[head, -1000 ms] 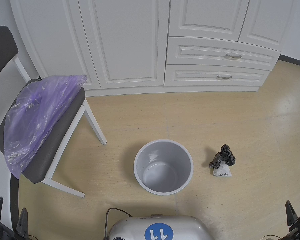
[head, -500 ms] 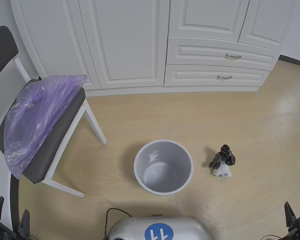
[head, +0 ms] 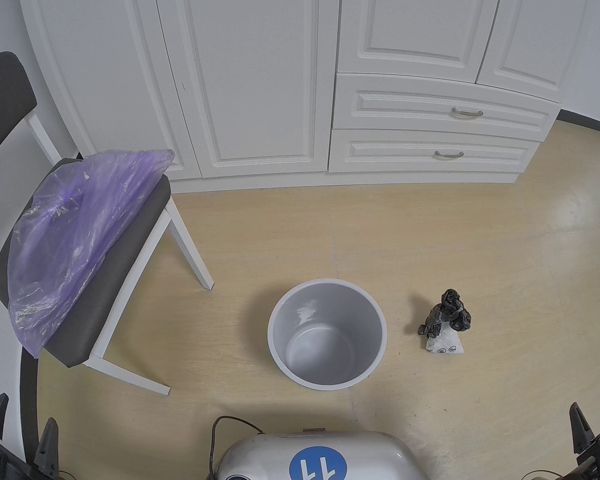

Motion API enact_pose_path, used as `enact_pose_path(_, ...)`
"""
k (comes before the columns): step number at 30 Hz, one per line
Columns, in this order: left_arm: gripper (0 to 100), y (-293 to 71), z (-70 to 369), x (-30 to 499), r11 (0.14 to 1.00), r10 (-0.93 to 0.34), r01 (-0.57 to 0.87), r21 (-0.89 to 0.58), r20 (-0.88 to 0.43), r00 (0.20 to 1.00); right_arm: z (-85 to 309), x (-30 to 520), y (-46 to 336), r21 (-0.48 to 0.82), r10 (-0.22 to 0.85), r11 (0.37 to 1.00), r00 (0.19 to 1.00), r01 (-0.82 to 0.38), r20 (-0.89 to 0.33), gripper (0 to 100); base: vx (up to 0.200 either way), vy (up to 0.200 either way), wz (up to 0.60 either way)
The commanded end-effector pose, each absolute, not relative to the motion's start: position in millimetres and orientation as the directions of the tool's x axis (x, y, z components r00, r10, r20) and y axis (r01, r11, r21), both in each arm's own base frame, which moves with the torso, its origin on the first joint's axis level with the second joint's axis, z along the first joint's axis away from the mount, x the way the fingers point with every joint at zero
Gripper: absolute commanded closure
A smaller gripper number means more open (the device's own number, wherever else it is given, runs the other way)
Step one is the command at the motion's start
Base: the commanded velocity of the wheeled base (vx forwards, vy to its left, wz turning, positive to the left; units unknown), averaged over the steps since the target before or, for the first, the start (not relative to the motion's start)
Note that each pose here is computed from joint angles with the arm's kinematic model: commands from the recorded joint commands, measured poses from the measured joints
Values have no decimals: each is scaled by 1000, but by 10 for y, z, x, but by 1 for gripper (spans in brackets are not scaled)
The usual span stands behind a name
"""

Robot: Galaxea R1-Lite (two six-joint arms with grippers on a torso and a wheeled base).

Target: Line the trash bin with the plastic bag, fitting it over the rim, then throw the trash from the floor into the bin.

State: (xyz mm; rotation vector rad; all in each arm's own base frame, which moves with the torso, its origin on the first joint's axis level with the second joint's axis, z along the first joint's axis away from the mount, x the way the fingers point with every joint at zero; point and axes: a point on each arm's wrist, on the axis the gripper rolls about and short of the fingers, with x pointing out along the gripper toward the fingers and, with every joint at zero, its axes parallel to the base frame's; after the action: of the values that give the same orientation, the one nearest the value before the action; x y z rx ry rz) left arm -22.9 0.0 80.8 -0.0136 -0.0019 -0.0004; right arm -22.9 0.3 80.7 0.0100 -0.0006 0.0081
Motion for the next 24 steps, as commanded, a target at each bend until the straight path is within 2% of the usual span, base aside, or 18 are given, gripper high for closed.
enact_pose_path(1, 0, 8, 755, -228, 998, 38, -38, -51, 0, 999, 763, -230, 2, 21, 5, 1000, 1000, -5, 3, 0, 0, 0, 0)
enact_pose_path(16, 0, -3, 756, -228, 1000, -11, 11, 17, 2, 1000, 759, -228, 5, -35, 11, 999, 1000, -11, 0, 0, 0, 0, 0)
enact_pose_path(24, 0, 7, 755, -228, 998, 35, -35, -60, 0, 999, 762, -229, 2, 5, 0, 1000, 1000, 0, 5, 0, 0, 0, 0)
